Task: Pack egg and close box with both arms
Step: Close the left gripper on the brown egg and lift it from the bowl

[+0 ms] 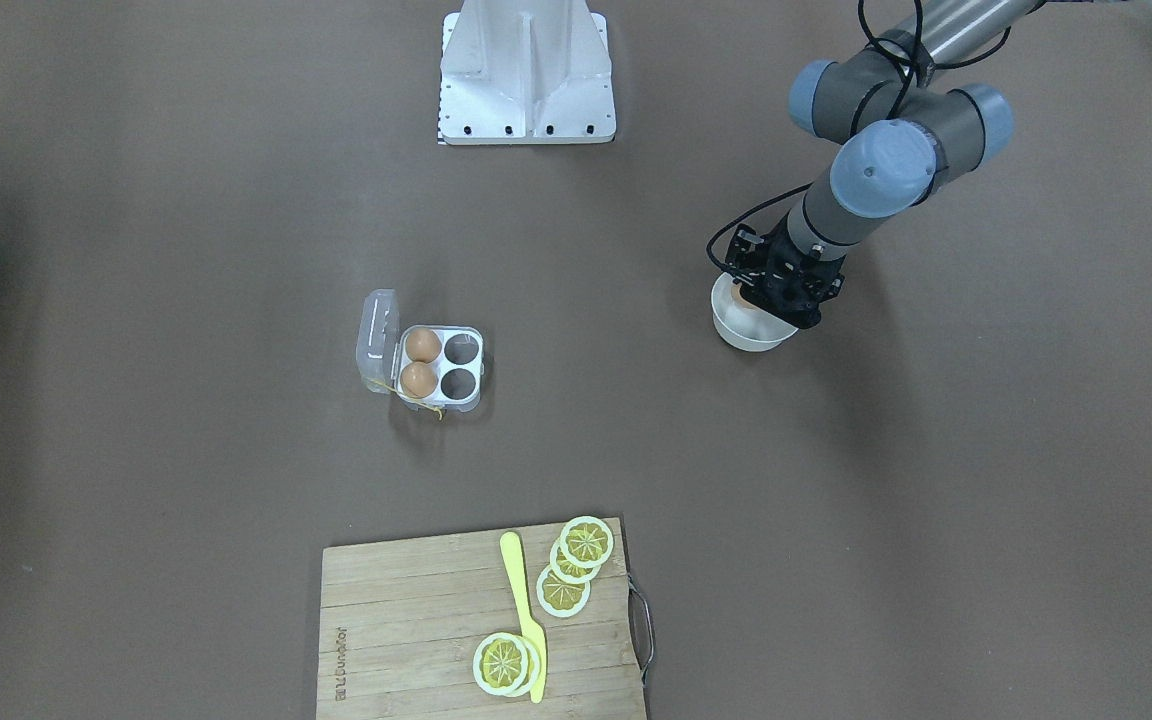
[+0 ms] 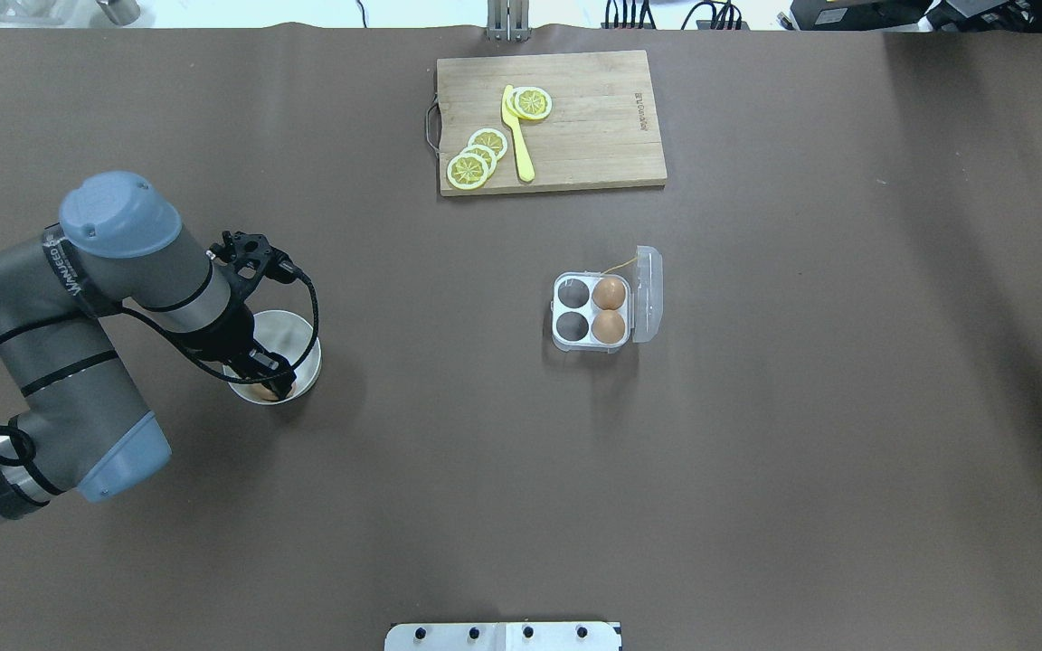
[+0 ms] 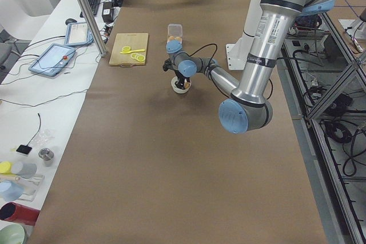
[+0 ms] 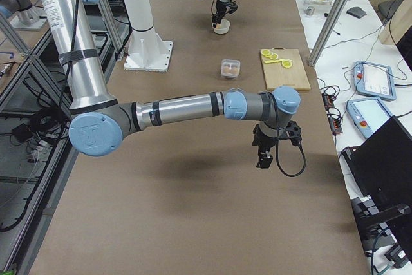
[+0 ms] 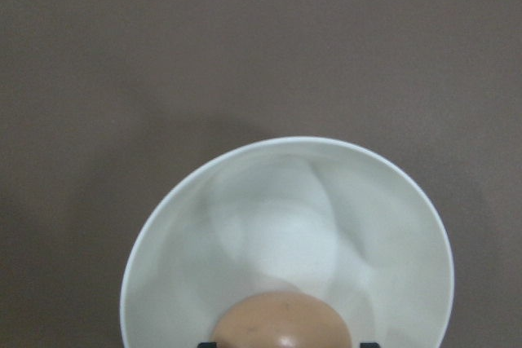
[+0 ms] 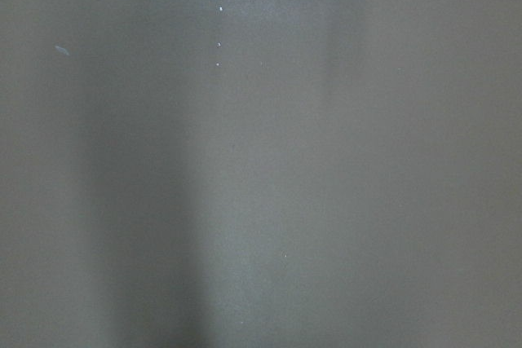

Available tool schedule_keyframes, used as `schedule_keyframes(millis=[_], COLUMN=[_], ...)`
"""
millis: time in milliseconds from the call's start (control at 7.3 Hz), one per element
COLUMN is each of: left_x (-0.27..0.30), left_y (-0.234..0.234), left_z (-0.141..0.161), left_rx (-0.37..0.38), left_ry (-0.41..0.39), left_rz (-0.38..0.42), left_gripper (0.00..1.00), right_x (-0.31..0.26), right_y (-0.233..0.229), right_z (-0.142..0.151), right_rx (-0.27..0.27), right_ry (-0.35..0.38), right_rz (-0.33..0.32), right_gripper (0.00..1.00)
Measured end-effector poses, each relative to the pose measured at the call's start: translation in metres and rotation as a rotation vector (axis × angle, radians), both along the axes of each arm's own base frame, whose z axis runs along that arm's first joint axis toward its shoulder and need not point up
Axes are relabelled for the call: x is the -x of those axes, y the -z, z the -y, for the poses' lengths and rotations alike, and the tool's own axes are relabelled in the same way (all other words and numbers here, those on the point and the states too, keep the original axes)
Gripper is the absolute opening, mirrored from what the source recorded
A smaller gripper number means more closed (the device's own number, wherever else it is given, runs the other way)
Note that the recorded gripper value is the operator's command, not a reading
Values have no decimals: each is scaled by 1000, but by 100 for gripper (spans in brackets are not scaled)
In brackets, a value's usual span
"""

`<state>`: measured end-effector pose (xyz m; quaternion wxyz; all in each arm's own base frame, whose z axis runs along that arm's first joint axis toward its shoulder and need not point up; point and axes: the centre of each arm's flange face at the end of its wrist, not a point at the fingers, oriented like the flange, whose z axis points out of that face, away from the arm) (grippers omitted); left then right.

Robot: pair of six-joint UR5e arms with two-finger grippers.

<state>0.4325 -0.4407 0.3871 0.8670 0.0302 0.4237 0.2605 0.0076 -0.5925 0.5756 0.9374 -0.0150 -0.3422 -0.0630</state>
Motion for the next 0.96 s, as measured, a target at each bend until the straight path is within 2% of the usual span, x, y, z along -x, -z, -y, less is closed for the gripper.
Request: schedule_keyframes(millis=[274, 548, 959], left_x=[-9, -14, -15], left_y=[-3, -1, 11], left_z=[-4, -5, -4], left_rx=[-10, -14, -20], left_ry=[-3, -6, -10], left_rz=[14, 15, -4], left_gripper=[66, 45, 42], right_x=[0, 0, 0], right_y=[0, 0, -1], right_z=[0, 0, 0], right_rx=[1, 1, 2], right_ry=[0, 0, 0], right_rz=[0, 0, 0], right_gripper=[100, 100, 100])
